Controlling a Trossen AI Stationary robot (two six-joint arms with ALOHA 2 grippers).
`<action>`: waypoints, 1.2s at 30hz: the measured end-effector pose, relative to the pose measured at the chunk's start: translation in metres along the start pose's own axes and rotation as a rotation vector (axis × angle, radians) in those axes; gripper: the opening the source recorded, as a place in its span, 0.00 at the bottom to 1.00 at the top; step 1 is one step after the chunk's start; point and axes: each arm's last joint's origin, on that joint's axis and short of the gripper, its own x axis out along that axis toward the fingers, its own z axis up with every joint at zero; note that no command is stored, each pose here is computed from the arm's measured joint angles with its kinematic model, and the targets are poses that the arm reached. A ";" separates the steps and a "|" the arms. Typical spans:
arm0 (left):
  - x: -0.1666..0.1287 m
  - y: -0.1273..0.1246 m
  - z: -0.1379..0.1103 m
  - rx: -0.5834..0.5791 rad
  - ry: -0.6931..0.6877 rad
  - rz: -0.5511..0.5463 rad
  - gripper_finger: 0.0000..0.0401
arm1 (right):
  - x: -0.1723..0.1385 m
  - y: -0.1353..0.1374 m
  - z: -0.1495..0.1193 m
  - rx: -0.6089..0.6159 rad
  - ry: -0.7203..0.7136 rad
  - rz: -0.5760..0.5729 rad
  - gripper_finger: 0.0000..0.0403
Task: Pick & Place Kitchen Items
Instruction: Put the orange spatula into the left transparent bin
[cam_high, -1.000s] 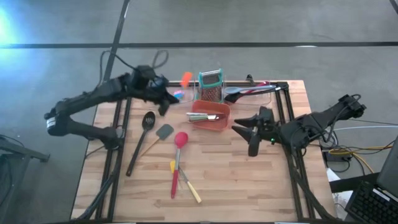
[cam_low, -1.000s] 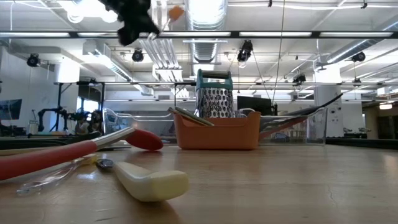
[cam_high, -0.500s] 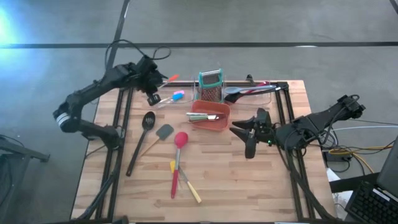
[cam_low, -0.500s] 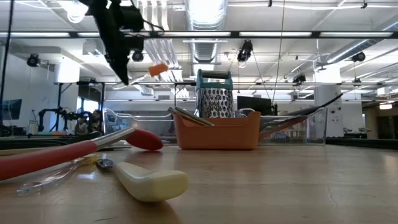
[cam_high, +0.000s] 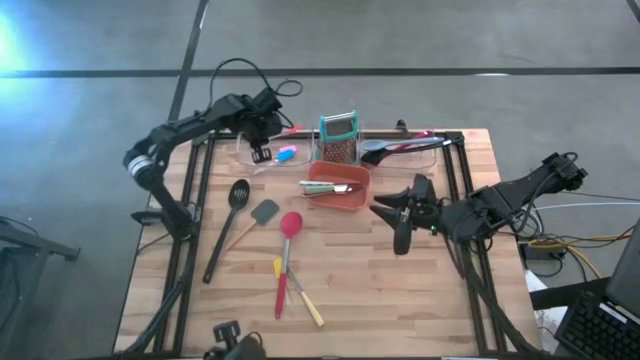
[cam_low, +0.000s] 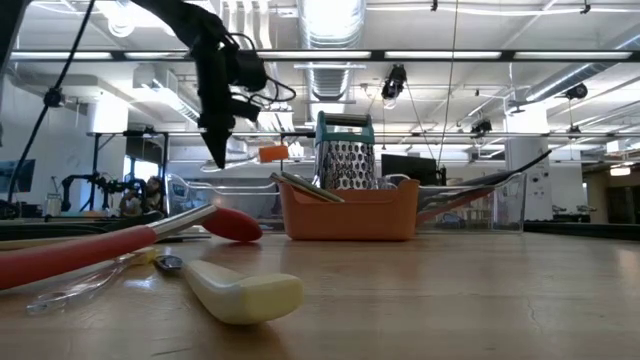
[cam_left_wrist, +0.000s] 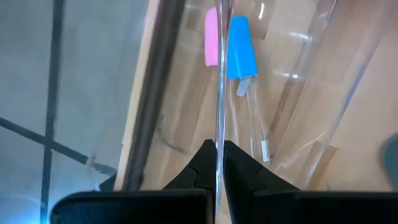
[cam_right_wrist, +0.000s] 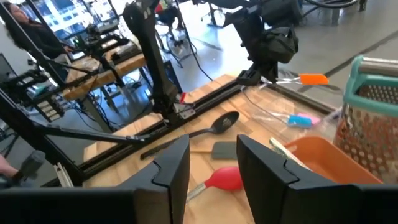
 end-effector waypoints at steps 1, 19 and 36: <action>0.004 0.000 0.001 0.007 0.008 -0.005 0.03 | 0.000 -0.001 -0.001 0.000 0.010 -0.005 0.30; 0.079 -0.005 0.011 0.019 0.192 -0.101 0.03 | 0.000 -0.005 -0.006 0.003 0.055 -0.036 0.25; 0.114 -0.010 0.012 0.024 0.257 -0.153 0.10 | 0.000 -0.006 -0.007 -0.005 0.063 -0.043 0.19</action>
